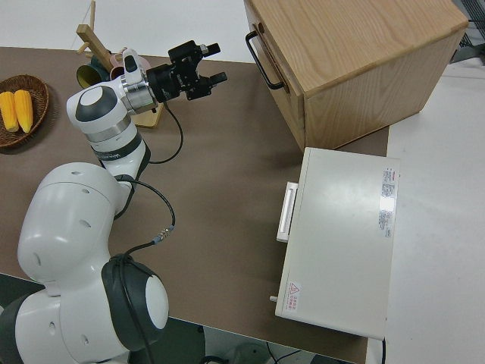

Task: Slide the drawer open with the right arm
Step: 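Close the right gripper on the black drawer handle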

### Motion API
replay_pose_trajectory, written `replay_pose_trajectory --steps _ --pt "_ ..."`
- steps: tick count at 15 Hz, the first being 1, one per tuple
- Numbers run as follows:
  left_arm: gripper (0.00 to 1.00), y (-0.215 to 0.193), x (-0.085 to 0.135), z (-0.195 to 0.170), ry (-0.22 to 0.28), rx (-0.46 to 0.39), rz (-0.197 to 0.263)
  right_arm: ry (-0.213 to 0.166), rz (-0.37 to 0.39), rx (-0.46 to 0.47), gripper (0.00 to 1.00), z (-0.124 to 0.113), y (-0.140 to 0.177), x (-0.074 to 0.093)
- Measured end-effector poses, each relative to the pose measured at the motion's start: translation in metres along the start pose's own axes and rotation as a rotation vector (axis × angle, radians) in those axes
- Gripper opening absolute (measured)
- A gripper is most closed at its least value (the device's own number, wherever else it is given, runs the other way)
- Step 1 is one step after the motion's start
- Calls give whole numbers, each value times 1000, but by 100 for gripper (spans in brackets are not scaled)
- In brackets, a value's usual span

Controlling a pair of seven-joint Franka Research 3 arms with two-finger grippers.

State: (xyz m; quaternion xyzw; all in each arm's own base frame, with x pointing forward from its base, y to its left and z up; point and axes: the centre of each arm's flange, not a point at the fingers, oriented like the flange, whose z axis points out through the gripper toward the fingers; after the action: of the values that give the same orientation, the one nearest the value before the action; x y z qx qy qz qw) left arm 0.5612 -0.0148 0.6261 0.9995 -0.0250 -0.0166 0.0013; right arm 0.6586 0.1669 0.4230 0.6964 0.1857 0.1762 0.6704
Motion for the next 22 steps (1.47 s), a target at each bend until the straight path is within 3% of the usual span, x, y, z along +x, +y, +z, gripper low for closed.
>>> replay_pose_trajectory --steps 7,16,20,22 --pt "100 0 0 0 0 0 0 21 13 -26 98 45 -16 -3" --pt "100 0 0 0 0 0 0 47 10 -25 93 67 -20 -6" --pt "100 0 0 0 0 0 0 47 9 -24 52 74 -20 -8" --pt "100 0 0 0 0 0 0 66 6 -11 30 79 -21 -8"
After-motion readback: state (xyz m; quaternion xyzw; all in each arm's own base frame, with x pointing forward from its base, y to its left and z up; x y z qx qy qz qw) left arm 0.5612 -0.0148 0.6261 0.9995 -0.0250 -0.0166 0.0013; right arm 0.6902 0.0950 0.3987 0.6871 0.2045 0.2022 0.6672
